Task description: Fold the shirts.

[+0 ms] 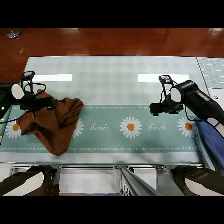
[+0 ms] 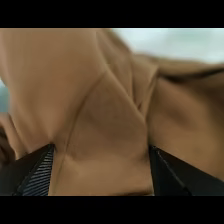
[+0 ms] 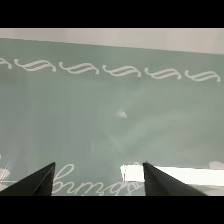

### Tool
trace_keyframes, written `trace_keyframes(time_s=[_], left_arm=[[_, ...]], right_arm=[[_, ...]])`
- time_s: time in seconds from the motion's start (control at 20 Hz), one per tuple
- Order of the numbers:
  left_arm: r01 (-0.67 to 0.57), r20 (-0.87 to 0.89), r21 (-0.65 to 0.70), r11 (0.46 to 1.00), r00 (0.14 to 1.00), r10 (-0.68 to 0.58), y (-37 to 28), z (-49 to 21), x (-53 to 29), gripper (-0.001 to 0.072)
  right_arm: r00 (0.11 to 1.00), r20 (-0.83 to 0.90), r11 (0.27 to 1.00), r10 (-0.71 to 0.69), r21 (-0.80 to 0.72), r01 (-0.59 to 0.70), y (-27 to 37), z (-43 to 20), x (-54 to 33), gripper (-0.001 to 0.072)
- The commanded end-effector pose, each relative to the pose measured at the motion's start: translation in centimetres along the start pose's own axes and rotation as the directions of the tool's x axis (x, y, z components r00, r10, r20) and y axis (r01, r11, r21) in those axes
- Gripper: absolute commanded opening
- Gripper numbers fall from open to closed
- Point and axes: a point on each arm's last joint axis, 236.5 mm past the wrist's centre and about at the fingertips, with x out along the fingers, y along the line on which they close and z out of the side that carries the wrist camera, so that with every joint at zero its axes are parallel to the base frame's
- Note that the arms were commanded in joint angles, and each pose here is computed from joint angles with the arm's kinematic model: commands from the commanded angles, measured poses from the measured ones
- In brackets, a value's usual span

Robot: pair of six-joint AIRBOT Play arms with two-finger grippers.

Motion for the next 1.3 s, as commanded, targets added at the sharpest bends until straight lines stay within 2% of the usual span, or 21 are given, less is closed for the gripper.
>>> trace_keyframes(time_s=[0.0, 0.1, 0.15, 0.2, 0.25, 0.35, 0.5, 0.6, 0.8, 0.95, 1.25], left_arm=[[0.027, -0.146, -0.043, 0.999, 0.989, -0.033, -0.9, -2.7, 3.4, 0.07], [0.017, -0.225, -0.041, 0.999, 0.974, -0.026, -0.8, -4.3, 4.4, 0.0697], [0.013, -0.26, -0.041, 0.999, 0.965, -0.023, -0.7, -5.0, 4.4, 0.0543], [0.019, -0.274, -0.021, 1.0, 0.962, -0.024, -0.8, -5.2, 4.0, 0.0087], [0.047, -0.265, 0.013, 0.999, 0.963, -0.041, -1.3, -4.7, 3.3, 0.0033], [0.141, -0.164, 0.039, 0.989, 0.978, -0.133, -3.4, -1.7, 0.3, 0.0032], [0.306, 0.15, 0.044, 0.951, 0.939, -0.309, -7.4, 5.3, -9.0, 0.0032], [0.415, 0.366, 0.169, 0.894, 0.816, -0.448, -10.3, 8.6, -17.8, 0.0032], [0.445, 0.607, 0.296, 0.845, 0.595, -0.526, -11.6, 10.2, -32.2, 0.0032], [0.473, 0.676, 0.397, 0.787, 0.43, -0.599, -13.1, 9.4, -40.9, 0.0032], [0.482, 0.673, 0.6, 0.639, 0.129, -0.729, -17.6, 6.6, -52.9, 0.0032]], right_arm=[[1.0, 0.0, 1.0, 0.026, 0.012, -0.026, 0.6, 0.0, 0.0, 0.0631], [1.0, -0.004, 1.0, 0.025, 0.012, -0.025, 0.6, -0.1, 0.0, 0.063], [1.0, -0.003, 1.0, 0.025, 0.012, -0.025, 0.6, -0.1, -0.1, 0.063], [1.0, 0.005, 1.0, 0.028, 0.013, -0.028, 0.6, 0.0, -0.3, 0.063], [0.999, 0.02, 0.999, 0.031, 0.013, -0.031, 0.6, 0.1, -0.8, 0.063], [0.997, 0.065, 0.999, 0.042, 0.016, -0.043, 0.5, 0.6, -2.1, 0.063], [0.985, 0.157, 0.997, 0.066, 0.021, -0.07, 0.3, 1.2, -5.2, 0.0629], [0.971, 0.228, 0.996, 0.074, 0.032, -0.083, -0.1, 1.5, -7.5, 0.0629], [0.929, 0.355, 0.991, 0.101, 0.045, -0.124, -0.8, 1.5, -12.1, 0.0629], [0.9, 0.42, 0.986, 0.119, 0.055, -0.156, -1.2, 0.9, -14.7, 0.0629], [0.85, 0.502, 0.975, 0.159, 0.052, -0.214, -1.3, -0.1, -18.1, 0.0629]])
